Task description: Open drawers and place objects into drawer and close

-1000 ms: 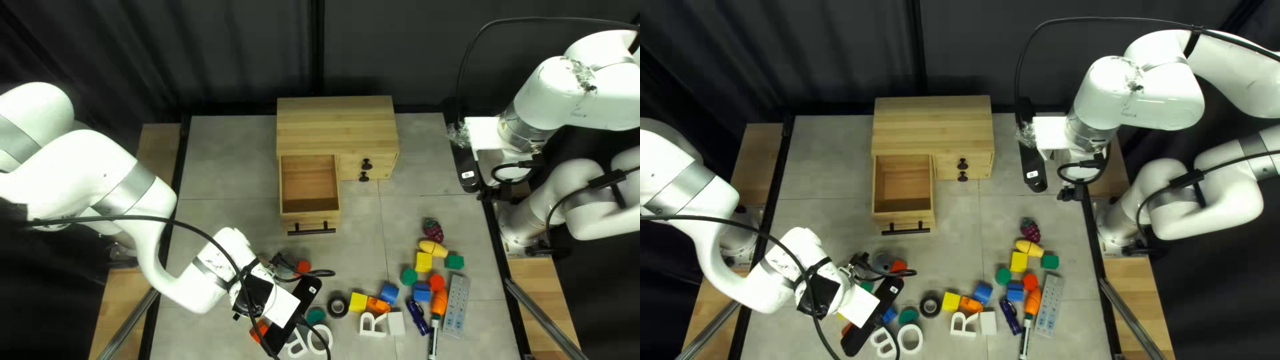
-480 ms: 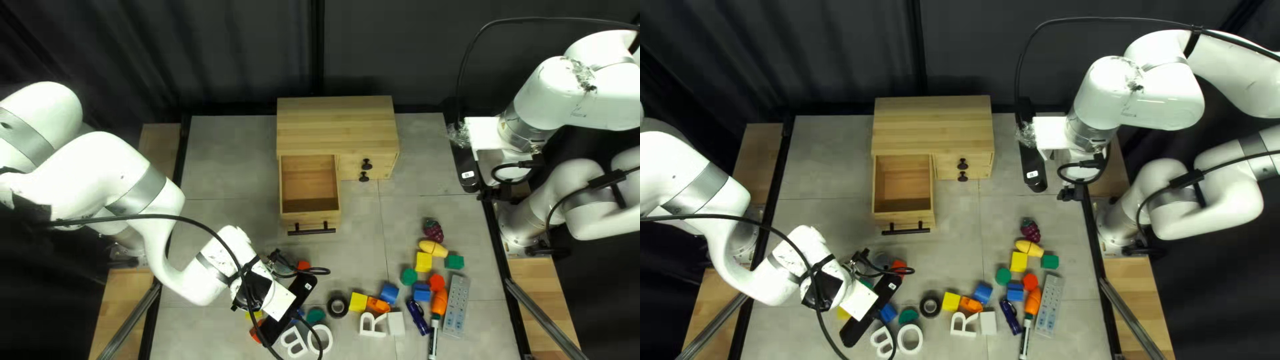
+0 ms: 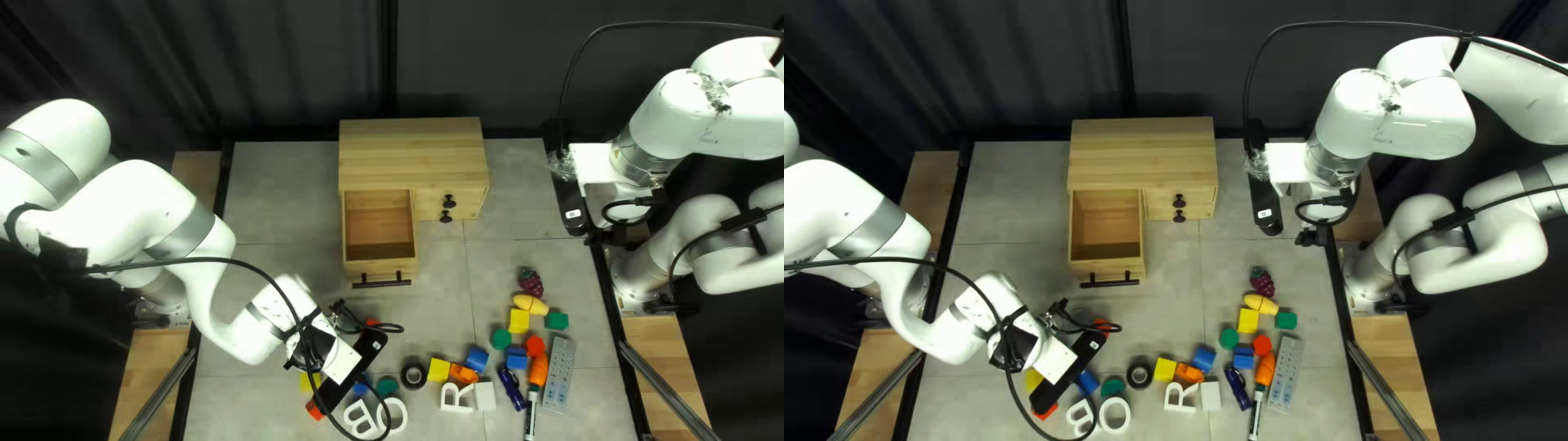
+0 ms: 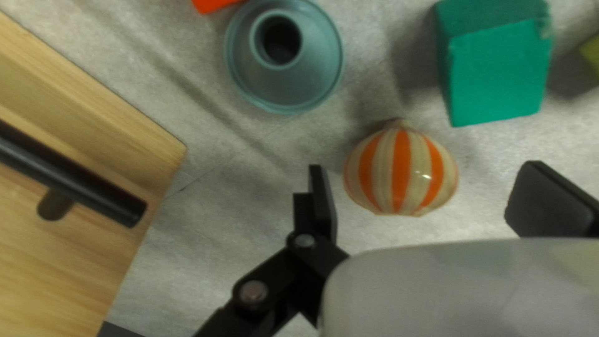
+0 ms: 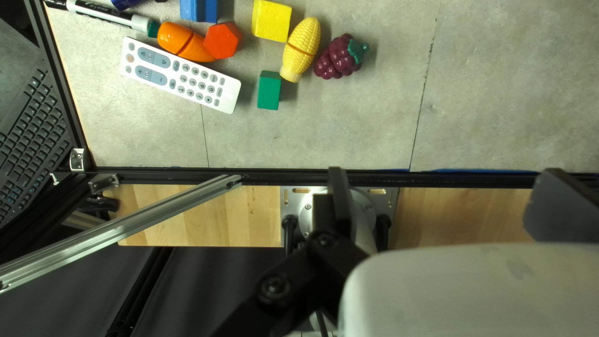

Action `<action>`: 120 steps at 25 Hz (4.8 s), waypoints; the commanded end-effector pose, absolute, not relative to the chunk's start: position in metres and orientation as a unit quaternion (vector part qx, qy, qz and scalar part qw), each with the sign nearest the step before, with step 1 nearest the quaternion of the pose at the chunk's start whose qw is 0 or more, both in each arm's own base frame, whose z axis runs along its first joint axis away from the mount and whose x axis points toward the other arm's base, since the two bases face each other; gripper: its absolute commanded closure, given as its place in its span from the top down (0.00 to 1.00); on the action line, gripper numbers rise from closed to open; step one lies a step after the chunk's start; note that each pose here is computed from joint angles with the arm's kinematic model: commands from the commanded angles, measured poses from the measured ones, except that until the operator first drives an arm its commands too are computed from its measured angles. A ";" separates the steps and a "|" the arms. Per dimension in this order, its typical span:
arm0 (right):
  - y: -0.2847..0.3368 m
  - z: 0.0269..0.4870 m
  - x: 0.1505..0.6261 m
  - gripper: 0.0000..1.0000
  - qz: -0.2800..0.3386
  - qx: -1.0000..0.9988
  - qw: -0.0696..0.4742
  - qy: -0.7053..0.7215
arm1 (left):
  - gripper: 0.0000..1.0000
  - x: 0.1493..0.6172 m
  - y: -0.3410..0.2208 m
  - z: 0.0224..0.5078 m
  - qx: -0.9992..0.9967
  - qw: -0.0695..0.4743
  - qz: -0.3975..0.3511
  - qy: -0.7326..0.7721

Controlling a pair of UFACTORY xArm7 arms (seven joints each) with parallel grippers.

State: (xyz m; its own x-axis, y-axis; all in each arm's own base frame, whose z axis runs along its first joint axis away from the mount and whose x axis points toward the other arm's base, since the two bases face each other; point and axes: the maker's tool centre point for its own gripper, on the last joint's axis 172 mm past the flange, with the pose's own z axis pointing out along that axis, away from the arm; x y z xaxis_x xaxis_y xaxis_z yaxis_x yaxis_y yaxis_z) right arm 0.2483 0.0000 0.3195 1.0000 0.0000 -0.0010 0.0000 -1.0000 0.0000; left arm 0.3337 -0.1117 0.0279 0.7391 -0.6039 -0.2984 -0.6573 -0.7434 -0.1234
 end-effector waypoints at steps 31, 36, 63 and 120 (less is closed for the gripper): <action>0.000 0.320 0.248 1.00 0.000 -1.000 0.000 0.000 | 0.67 0.404 -0.093 0.206 -0.937 0.218 0.120 0.244; 0.000 0.320 0.248 1.00 0.000 -1.000 0.000 0.000 | 1.00 0.394 -0.096 0.169 -0.939 0.207 0.115 0.248; 0.000 0.320 0.248 1.00 0.000 -1.000 0.000 0.000 | 1.00 0.305 -0.014 0.107 -0.986 0.128 0.105 0.031; 0.000 0.320 0.248 1.00 0.000 -1.000 0.000 0.000 | 1.00 0.250 0.032 0.048 -0.995 0.020 0.094 -0.023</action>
